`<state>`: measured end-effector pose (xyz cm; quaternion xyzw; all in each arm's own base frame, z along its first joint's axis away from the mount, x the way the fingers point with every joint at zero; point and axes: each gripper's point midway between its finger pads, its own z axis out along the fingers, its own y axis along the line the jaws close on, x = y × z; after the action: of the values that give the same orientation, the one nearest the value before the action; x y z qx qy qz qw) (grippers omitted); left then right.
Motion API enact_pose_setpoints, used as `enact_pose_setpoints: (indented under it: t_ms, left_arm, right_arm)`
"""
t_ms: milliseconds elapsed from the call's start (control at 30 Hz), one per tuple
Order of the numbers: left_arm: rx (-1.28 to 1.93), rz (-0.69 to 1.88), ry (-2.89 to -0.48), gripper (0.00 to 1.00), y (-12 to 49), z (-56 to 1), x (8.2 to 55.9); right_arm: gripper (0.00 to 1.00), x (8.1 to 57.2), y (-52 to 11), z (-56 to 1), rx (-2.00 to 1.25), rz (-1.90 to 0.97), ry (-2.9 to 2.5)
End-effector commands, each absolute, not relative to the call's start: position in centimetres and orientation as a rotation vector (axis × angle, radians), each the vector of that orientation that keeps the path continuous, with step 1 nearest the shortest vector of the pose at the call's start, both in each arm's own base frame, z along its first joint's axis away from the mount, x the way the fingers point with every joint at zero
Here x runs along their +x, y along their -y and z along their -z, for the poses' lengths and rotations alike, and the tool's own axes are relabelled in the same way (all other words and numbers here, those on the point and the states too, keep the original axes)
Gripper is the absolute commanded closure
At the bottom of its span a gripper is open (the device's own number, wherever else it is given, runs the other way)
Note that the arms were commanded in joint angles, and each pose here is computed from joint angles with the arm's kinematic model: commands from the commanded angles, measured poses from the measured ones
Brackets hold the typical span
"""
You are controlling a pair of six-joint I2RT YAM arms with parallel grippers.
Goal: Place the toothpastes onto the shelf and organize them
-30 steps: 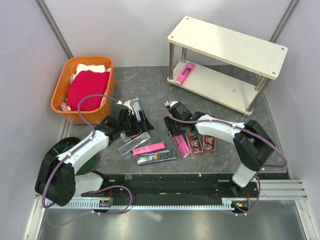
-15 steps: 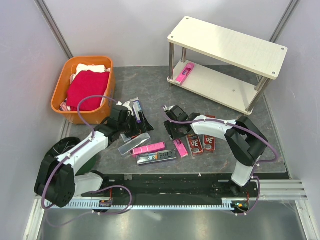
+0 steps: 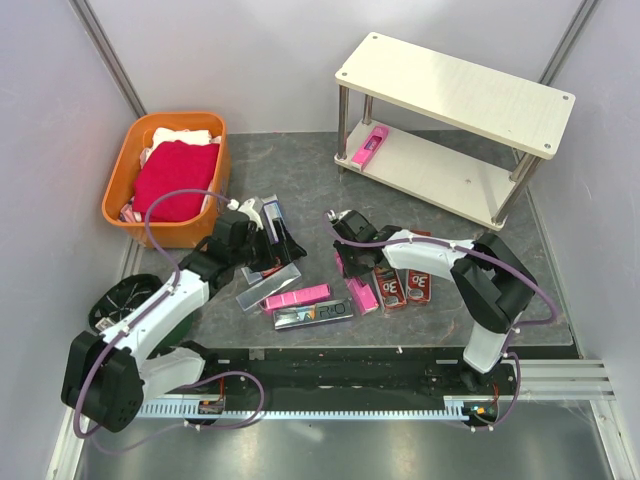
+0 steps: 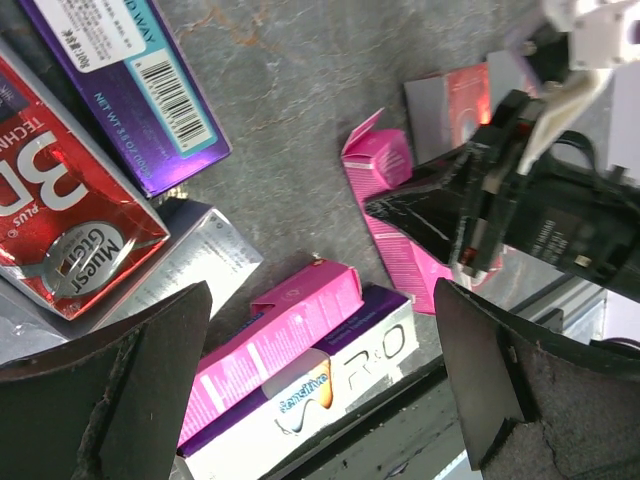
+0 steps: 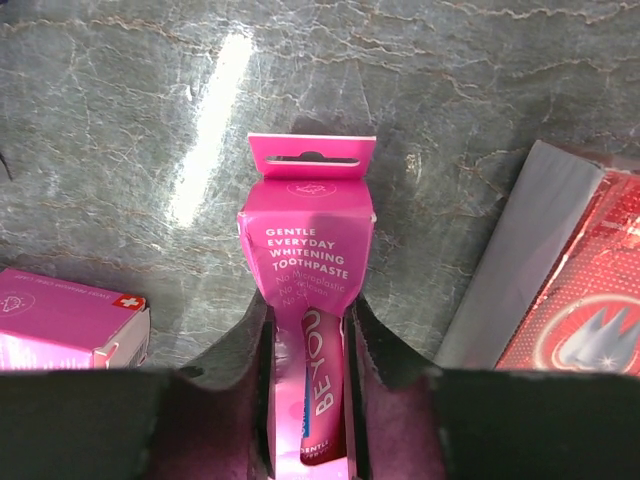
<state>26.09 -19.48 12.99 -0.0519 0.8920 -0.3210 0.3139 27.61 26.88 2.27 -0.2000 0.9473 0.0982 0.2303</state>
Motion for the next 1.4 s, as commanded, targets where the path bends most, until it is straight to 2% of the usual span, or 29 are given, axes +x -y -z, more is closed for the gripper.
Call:
enact_pose_setpoints:
  t_ms: [0,200,433,767,967,1367]
  left_arm:
    - [-0.078,0.904,-2.26,0.0,20.1,-16.0,26.6]
    - [-0.001,0.968,-2.191,0.0,21.2,-18.2,27.1]
    - [0.103,1.027,-2.055,0.0,23.0,-22.8,28.3]
    - [0.311,1.112,-1.803,0.0,29.7,-31.4,28.7]
    - [0.406,1.138,-1.676,0.0,32.4,-34.5,27.3]
    - [0.476,1.073,-1.593,0.05,37.1,-36.4,28.1]
  right_arm:
    - [0.88,30.0,-28.1,-6.8,-0.478,-0.303,-2.481]
    - [0.92,33.3,-28.5,-14.1,-0.309,-0.386,-2.298]
    - [0.93,36.6,-25.1,-23.0,0.005,-0.552,-2.065]
    - [0.97,36.8,-19.0,-35.6,0.438,-0.774,-1.65]
    - [0.97,35.3,-16.0,-39.1,0.597,-0.839,-1.477]
    - [0.96,34.5,-16.2,-39.9,0.631,-0.927,-1.457]
